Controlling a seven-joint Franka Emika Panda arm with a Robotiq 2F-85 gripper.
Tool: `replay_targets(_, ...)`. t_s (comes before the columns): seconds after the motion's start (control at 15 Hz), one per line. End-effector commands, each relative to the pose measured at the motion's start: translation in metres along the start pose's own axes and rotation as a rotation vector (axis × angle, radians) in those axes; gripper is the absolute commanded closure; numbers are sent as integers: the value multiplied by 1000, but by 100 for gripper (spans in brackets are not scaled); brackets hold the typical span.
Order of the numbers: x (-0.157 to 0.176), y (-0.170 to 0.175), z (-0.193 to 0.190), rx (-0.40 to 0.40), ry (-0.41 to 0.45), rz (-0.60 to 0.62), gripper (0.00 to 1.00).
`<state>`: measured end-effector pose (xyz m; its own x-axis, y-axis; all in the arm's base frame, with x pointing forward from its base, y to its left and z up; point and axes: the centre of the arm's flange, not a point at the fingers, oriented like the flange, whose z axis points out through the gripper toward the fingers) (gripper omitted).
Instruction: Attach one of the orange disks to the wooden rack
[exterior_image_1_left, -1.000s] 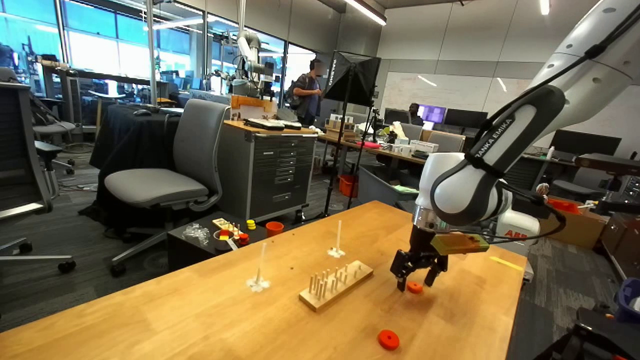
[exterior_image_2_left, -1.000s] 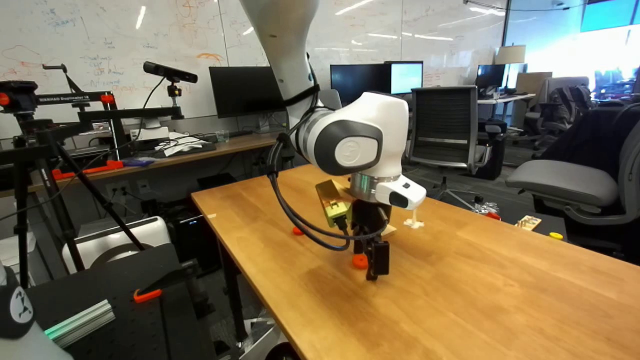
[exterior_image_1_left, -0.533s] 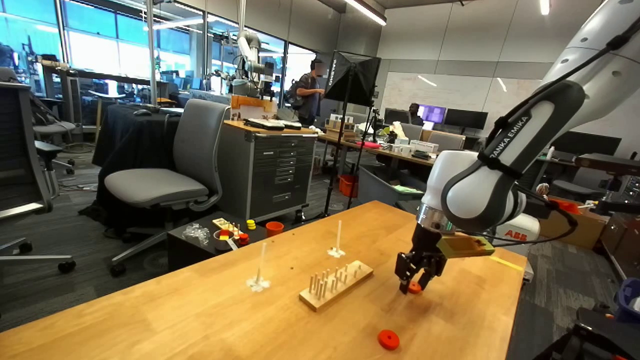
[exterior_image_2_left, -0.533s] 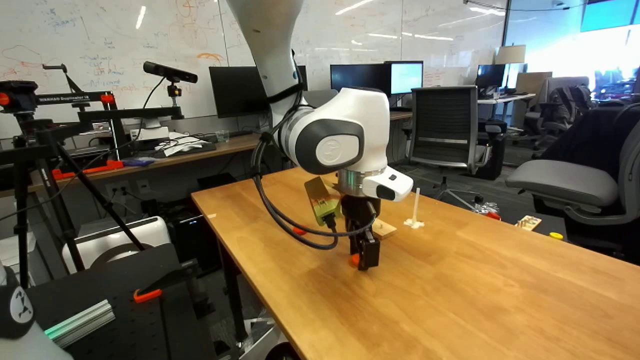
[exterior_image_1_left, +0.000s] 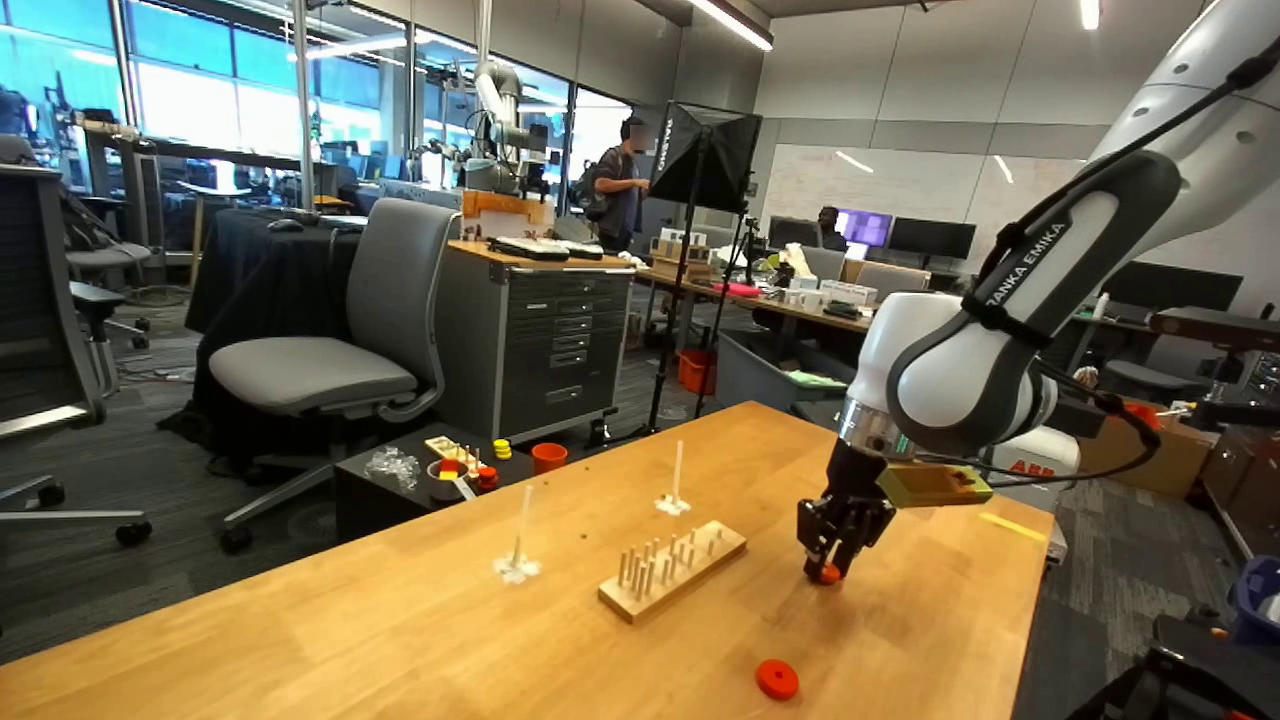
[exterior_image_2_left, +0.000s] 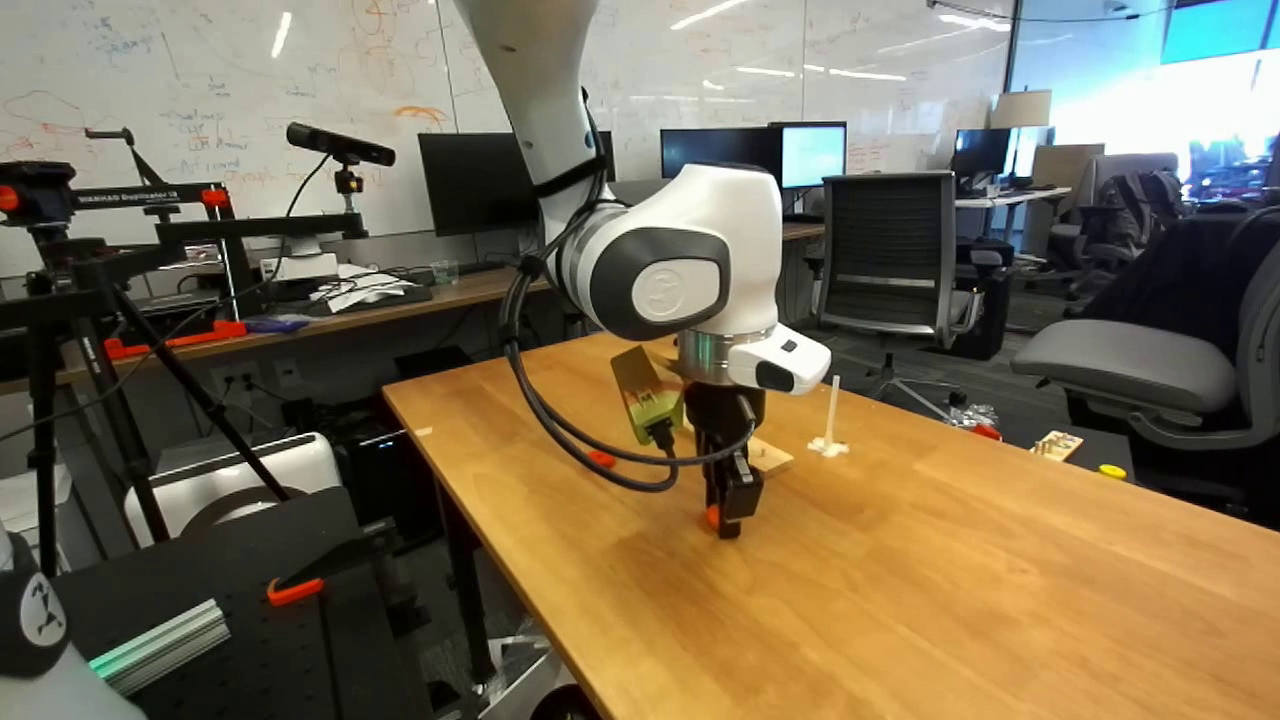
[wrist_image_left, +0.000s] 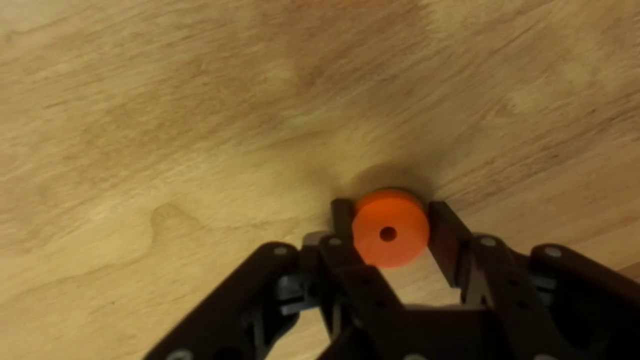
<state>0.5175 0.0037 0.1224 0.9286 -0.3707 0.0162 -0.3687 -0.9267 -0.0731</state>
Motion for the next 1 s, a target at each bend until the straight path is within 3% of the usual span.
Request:
replay_targets(0.0, 5, -2, -18, 12, -13, 18, 82)
replay_targets(0.33, 11, -26, -44, 16, -22, 29, 82)
replay_targets(0.93, 27, -116, -76, 10, -27, 115, 82)
